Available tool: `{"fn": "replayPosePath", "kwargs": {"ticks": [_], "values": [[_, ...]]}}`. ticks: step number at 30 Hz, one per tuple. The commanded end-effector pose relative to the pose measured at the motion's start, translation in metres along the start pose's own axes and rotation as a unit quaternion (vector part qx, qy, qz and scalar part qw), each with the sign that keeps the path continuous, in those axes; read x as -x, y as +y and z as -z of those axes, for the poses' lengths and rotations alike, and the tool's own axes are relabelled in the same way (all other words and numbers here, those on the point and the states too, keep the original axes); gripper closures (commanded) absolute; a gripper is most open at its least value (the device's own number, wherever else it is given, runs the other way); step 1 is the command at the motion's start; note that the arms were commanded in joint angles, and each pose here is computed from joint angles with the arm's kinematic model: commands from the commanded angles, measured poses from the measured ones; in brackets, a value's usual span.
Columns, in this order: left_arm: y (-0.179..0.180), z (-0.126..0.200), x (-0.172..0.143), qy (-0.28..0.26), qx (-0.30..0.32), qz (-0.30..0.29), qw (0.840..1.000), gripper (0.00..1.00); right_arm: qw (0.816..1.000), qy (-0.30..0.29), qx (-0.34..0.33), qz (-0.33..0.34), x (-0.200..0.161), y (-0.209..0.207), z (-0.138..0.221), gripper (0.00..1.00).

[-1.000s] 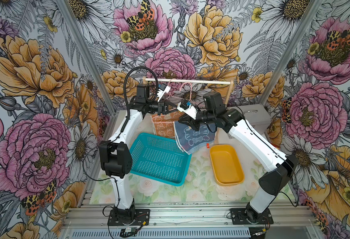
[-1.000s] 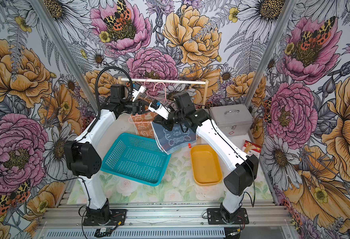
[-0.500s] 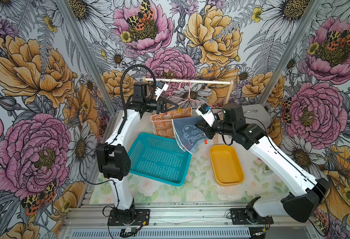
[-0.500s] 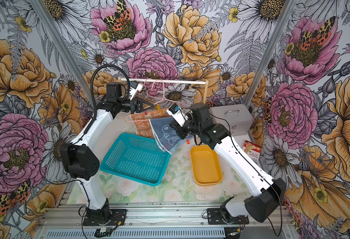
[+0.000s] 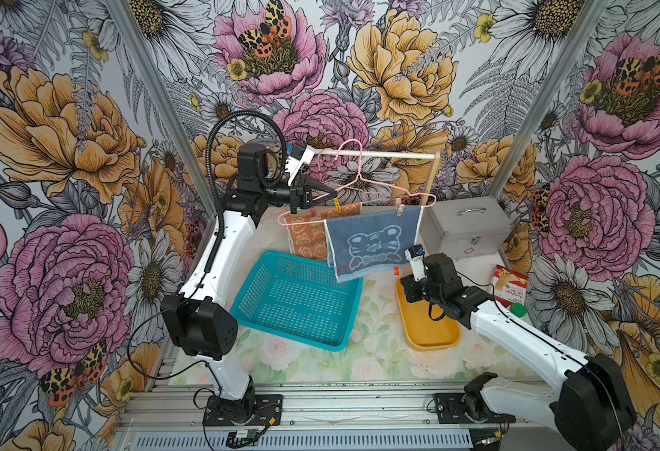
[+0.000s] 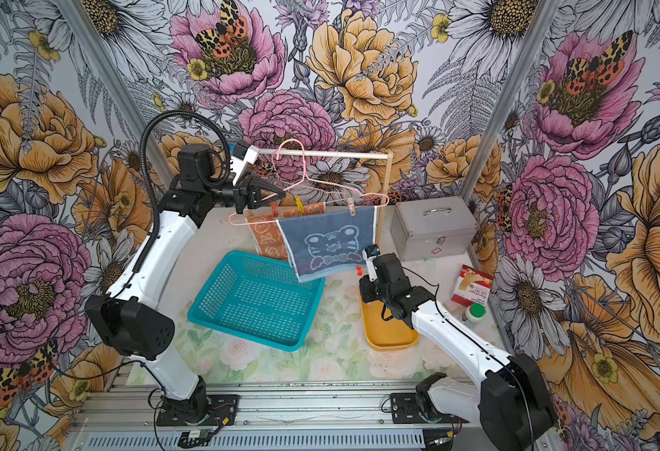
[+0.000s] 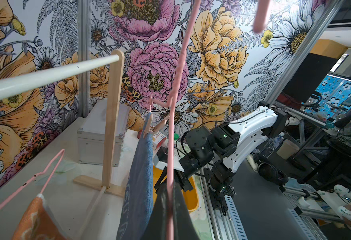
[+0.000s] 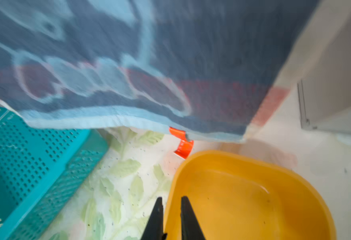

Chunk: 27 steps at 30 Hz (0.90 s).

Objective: Remove the clothespins securing towels to the hanger
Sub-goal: Place the clothespin in the storage box.

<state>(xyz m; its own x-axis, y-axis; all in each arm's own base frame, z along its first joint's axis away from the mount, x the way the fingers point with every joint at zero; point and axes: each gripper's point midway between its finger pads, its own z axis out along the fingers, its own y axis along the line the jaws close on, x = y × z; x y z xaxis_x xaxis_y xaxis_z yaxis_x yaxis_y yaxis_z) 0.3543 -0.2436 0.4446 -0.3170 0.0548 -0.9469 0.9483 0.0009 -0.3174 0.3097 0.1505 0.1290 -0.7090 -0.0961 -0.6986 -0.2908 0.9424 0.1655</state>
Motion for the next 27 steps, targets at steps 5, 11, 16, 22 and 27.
{"fn": "replayPosePath", "kwargs": {"ticks": [5,11,16,22,27], "values": [[-0.008,0.001,0.004,-0.002,0.011,-0.02,1.0,1.0,0.997,-0.016,-0.04,-0.071,-0.005,-0.024,-0.028,0.93],[-0.007,0.003,0.003,-0.003,0.014,-0.018,1.0,1.0,0.996,-0.018,-0.048,-0.072,-0.004,-0.028,-0.029,0.56],[-0.007,0.005,0.003,-0.003,0.014,-0.019,1.0,1.0,0.996,-0.043,-0.045,-0.064,0.007,-0.027,-0.013,0.37],[-0.006,0.008,0.003,-0.004,0.013,-0.014,1.0,1.0,0.997,-0.073,-0.02,-0.036,0.028,-0.015,0.018,0.36],[-0.008,0.012,0.003,-0.005,0.005,-0.012,1.0,1.0,0.992,-0.121,0.02,0.029,0.061,0.005,0.068,0.4]]}}
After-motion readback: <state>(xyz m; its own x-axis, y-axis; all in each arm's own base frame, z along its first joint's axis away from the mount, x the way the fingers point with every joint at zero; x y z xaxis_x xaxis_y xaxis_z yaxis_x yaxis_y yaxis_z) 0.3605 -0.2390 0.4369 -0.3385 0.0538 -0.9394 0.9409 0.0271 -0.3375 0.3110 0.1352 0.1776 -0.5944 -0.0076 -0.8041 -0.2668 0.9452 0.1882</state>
